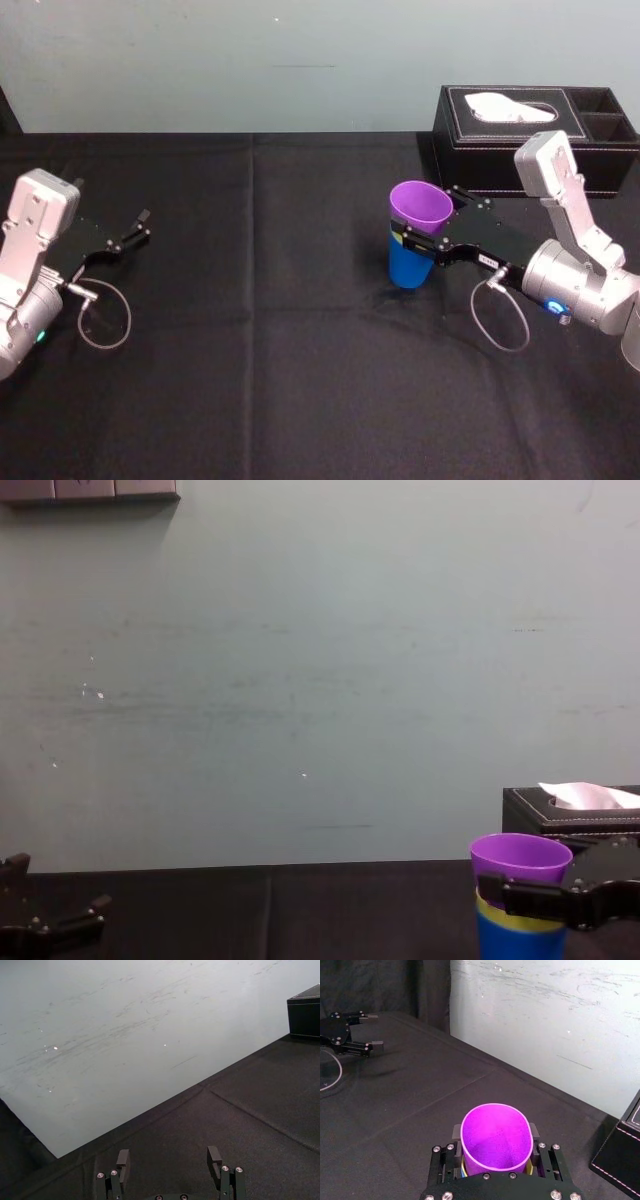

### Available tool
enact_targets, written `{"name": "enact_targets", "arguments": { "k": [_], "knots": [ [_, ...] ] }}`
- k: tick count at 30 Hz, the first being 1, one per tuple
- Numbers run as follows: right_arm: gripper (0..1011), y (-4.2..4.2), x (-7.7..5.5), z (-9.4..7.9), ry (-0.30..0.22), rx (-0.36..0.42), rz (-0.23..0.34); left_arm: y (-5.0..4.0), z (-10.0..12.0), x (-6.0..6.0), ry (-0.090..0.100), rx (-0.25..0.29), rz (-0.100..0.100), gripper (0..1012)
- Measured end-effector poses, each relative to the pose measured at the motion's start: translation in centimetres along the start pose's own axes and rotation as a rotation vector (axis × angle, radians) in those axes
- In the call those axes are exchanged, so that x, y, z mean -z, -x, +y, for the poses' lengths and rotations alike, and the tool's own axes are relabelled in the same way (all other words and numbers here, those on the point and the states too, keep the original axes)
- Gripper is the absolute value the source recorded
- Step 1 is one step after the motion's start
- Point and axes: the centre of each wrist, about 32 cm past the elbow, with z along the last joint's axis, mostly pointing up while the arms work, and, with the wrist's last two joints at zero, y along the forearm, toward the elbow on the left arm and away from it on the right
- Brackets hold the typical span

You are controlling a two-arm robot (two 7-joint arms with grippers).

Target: Stack the three plastic cups sequentially using one hand.

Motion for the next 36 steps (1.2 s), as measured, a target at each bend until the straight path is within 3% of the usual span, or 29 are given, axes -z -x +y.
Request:
{"name": "enact_targets", "arguments": {
  "k": [2,13,25,36],
  "knots": [
    [729,0.0,0.0,0.0,0.0,0.0,0.0,0.01,0.0,0.0,0.0,0.0,0.0,1011],
    [1003,-0.04,-0.1,0.0,0.0,0.0,0.0,0.0,0.0,0.0,0.0,0.0,0.0,1012],
    [1003,0.0,-0.4,-0.4,-0.023,0.015,-0.004,0.0,0.0,0.0,0.0,0.0,0.0,1011],
    [1003,0.36,-0.8,-2.4,-0.068,0.119,0.027,0.0,0.0,0.0,0.0,0.0,0.0,1011]
  ]
}}
